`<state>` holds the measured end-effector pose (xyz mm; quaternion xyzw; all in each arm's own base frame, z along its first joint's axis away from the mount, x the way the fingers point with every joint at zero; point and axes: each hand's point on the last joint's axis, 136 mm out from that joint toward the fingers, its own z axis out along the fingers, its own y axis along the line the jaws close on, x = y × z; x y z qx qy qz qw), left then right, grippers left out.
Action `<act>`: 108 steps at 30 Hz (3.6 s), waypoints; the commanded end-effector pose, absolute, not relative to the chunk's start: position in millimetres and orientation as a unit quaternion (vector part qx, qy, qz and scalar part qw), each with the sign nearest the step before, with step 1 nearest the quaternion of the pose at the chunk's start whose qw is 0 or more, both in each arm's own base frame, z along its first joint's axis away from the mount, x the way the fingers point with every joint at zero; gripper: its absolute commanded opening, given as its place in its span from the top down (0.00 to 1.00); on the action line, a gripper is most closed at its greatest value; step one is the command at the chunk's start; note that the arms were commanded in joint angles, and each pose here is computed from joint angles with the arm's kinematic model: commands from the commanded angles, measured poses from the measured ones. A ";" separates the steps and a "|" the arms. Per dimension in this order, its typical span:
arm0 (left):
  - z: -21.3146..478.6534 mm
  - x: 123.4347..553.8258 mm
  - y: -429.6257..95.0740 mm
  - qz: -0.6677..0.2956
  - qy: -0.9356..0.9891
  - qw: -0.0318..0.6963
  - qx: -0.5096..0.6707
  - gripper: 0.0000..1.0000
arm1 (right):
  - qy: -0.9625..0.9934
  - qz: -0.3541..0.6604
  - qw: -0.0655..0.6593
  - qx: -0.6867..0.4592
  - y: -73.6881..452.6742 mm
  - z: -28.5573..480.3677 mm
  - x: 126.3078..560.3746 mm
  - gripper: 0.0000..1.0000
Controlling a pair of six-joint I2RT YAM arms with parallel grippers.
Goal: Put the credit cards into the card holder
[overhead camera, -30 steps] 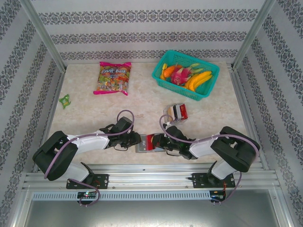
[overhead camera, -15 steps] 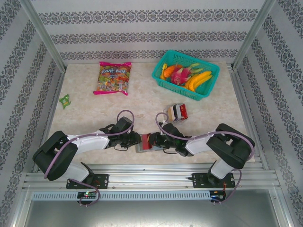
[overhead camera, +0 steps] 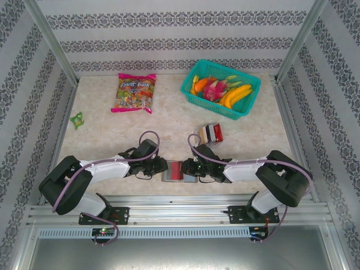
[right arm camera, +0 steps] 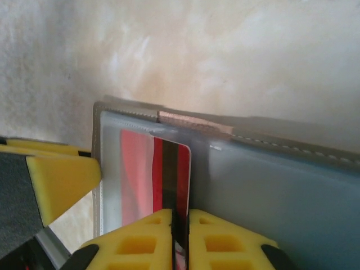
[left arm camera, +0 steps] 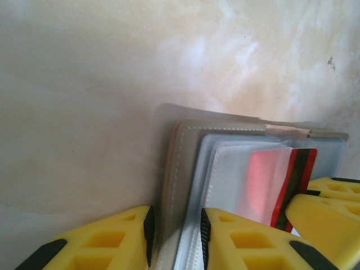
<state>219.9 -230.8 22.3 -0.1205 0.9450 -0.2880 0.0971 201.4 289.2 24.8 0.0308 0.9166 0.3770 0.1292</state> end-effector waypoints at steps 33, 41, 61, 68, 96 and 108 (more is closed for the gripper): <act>21.2 204.6 -236.4 -0.297 0.946 0.076 -0.103 0.69 | 0.915 0.399 0.059 0.008 321.5 28.2 188.6 0.93; 23.0 205.8 -237.1 -0.298 0.946 0.078 -0.104 0.69 | 0.885 0.463 0.046 0.012 346.1 49.7 190.5 0.89; 24.5 207.9 -223.6 -0.275 0.949 0.098 -0.122 0.68 | 0.969 0.219 0.103 -0.043 258.8 48.6 192.9 0.76; 24.3 208.3 -224.4 -0.275 0.949 0.098 -0.121 0.68 | 0.986 0.141 0.081 -0.045 235.7 22.7 186.1 0.72; 100.1 311.9 -270.6 -0.309 0.930 0.180 -0.083 0.60 | 0.960 0.098 0.248 -0.081 174.6 136.0 293.4 0.57; 97.1 348.6 -283.8 -0.337 0.917 0.177 -0.117 0.51 | 0.968 0.081 0.215 -0.105 186.5 121.3 312.5 0.56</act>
